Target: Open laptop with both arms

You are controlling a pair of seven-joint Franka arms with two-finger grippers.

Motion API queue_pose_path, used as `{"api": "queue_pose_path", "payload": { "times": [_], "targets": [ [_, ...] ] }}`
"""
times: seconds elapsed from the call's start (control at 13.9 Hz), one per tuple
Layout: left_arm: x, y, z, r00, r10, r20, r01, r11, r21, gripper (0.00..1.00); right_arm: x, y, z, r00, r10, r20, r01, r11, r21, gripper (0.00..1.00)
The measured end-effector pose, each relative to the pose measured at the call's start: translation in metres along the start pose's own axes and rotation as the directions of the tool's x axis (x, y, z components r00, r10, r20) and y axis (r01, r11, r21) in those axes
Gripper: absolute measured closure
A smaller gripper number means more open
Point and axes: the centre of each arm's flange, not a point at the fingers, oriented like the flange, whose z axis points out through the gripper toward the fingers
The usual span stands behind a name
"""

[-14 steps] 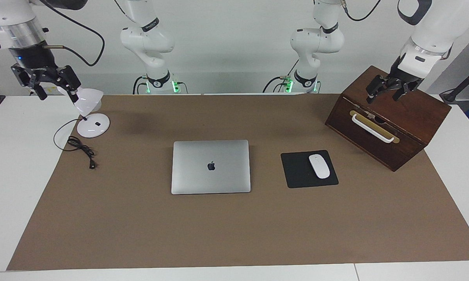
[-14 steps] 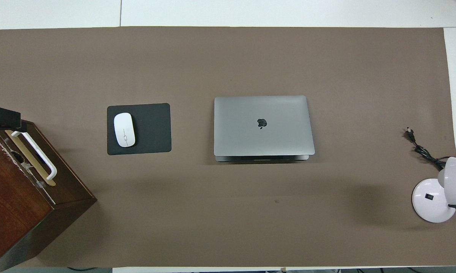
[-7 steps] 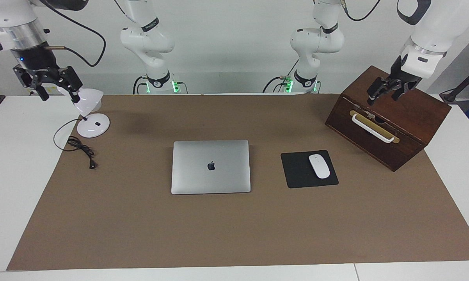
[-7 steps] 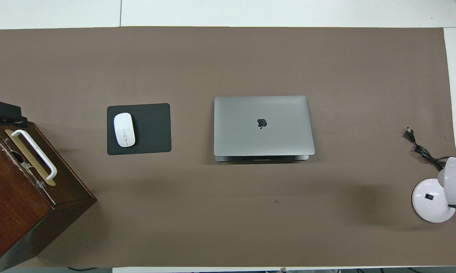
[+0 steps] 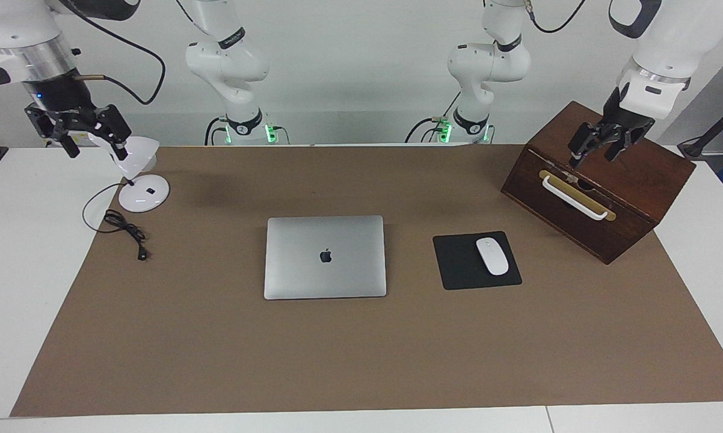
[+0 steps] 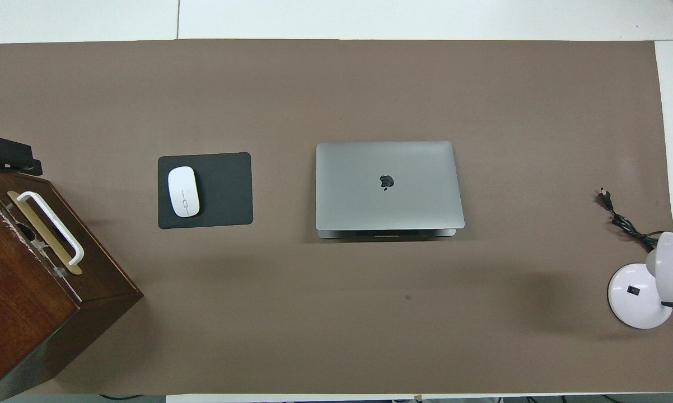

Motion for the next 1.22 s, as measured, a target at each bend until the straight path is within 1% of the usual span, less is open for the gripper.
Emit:
{"api": "queue_pose_path", "payload": {
  "times": [0.14,0.22,0.36,0.43,0.5,0.72,0.86,1.08,1.22],
  "targets": [
    [0.000,0.000,0.001,1.000,-0.001,0.003,0.001,1.000,0.001,0.31,0.000,0.000,0.002,1.000,-0.003,0.004,0.003,1.000,0.000,0.00],
    [0.000,0.000,0.004,1.000,-0.001,0.008,0.001,1.000,0.001,0.47,0.000,0.000,0.002,1.000,-0.003,0.005,0.003,1.000,0.000,0.00],
    [0.000,-0.002,0.007,1.000,-0.012,0.013,0.012,1.000,0.002,0.70,-0.001,0.000,0.003,1.000,-0.003,0.007,0.003,1.000,0.001,0.00],
    [0.001,-0.003,0.007,1.000,-0.018,0.005,0.018,1.000,0.001,0.87,-0.001,0.000,0.004,1.000,-0.003,0.009,0.003,1.000,0.001,0.00],
    [0.003,-0.004,0.007,1.000,-0.021,-0.006,0.021,1.000,-0.001,0.98,-0.001,0.000,0.005,1.000,-0.003,0.011,0.003,1.000,0.001,0.00],
    [0.007,-0.004,0.014,0.999,-0.011,-0.050,0.011,1.000,-0.009,0.99,-0.001,0.000,0.006,1.000,-0.003,0.013,0.003,1.000,0.001,0.00],
    [0.007,-0.005,0.035,0.996,0.002,-0.091,-0.003,1.000,-0.018,0.99,-0.001,0.000,0.007,1.000,-0.003,0.014,0.003,1.000,0.001,0.00],
    [-0.007,-0.007,0.066,0.987,0.010,-0.163,-0.017,0.999,-0.039,0.99,-0.002,-0.002,0.008,1.000,-0.005,0.022,0.005,1.000,0.002,0.00],
    [-0.021,-0.005,0.081,0.981,0.021,-0.195,-0.032,0.998,-0.049,0.99,-0.002,-0.012,0.010,0.999,-0.025,0.033,0.024,1.000,0.006,0.00]
  ]
}}
